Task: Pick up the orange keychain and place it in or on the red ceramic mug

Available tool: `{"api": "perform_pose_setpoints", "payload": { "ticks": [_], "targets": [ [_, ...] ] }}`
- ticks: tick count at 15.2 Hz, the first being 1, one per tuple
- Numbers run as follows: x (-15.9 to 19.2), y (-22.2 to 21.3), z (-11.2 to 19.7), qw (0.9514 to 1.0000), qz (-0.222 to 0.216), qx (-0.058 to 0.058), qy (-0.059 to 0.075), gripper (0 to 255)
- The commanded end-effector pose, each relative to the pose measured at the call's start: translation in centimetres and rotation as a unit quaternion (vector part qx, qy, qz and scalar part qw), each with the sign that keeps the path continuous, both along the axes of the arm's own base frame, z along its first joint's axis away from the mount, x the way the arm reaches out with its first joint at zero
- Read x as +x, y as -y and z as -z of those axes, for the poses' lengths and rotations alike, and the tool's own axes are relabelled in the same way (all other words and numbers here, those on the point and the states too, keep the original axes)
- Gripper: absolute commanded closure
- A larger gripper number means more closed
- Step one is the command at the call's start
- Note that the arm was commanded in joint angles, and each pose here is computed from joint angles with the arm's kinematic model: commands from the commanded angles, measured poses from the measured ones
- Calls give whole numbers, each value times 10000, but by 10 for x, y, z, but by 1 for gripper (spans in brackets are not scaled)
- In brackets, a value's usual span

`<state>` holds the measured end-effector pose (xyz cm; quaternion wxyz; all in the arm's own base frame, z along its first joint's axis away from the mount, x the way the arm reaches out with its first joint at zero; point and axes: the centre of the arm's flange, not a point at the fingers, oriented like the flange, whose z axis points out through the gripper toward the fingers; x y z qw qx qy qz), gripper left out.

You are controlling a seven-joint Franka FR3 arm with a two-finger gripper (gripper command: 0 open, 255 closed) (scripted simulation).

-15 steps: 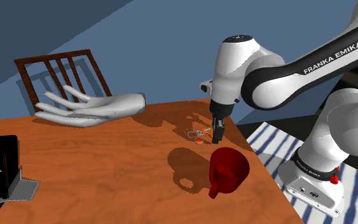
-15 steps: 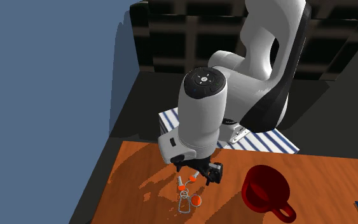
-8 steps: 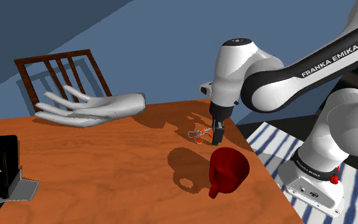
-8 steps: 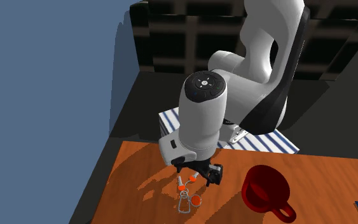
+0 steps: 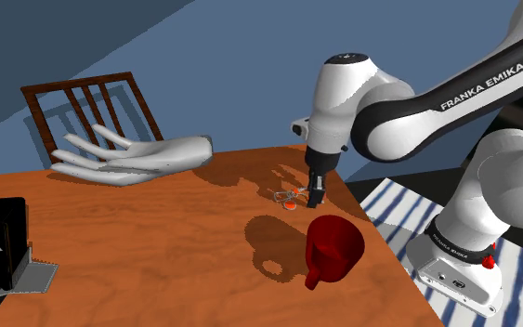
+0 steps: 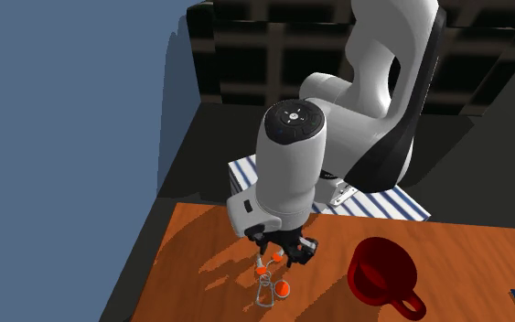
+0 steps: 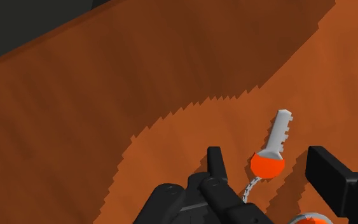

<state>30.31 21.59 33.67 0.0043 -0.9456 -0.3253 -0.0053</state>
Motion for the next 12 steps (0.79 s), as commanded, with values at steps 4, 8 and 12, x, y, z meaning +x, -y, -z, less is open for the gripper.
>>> {"api": "perform_pose_setpoints", "payload": {
  "ticks": [4,8,12],
  "targets": [
    [-3,1,-1,10000,-14,-16,-43,255],
    [-3,1,-22,10000,-14,-16,-43,255],
    [-3,1,-43,10000,-14,-16,-43,255]
  ]
}}
